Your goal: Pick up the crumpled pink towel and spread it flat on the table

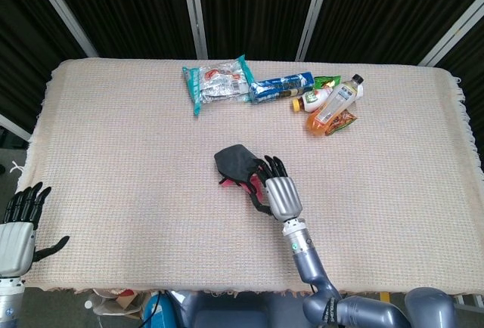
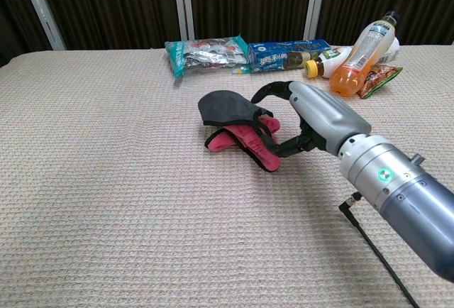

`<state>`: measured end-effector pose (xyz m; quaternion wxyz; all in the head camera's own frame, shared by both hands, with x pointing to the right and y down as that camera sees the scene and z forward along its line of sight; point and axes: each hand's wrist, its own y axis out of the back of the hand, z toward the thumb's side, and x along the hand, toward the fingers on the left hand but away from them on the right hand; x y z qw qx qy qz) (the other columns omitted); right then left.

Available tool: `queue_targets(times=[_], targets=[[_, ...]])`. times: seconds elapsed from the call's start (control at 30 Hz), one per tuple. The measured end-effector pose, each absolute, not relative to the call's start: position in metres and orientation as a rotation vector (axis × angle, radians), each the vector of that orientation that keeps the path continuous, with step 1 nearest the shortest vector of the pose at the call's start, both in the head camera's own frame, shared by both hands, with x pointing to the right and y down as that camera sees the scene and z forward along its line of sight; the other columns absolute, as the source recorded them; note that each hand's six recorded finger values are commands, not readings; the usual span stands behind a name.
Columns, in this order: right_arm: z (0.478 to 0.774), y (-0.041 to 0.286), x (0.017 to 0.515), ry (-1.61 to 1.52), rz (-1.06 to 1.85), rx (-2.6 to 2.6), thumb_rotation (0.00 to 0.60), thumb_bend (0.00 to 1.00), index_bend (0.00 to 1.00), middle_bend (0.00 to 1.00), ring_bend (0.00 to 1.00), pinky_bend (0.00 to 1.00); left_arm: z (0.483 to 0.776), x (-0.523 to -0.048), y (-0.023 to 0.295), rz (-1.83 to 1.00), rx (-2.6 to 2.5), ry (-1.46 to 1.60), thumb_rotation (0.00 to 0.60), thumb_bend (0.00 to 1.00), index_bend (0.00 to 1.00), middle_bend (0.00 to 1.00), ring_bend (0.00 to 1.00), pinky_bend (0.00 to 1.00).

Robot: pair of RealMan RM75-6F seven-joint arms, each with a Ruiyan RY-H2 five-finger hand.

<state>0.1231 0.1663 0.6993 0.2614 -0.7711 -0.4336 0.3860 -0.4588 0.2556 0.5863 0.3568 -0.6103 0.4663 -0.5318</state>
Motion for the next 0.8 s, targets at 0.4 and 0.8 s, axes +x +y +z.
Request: queue_targets(times=[0.4, 0.8], targets=[[0.695, 0.174, 0.109, -1.163, 1.021, -2.132, 0.600, 0.40, 0.10, 0.13, 0.02, 0.04, 0.587, -0.457, 0.256, -1.367, -1.578, 1.199, 0.600, 0.04, 0.00, 0.00, 0.00, 0.00], [0.702, 0.165, 0.117, -1.200, 1.050, -2.051, 0.600, 0.40, 0.25, 0.13, 0.02, 0.04, 0.587, -0.458, 0.256, -1.367, -1.578, 1.202, 0.600, 0.04, 0.00, 0.00, 0.00, 0.00]])
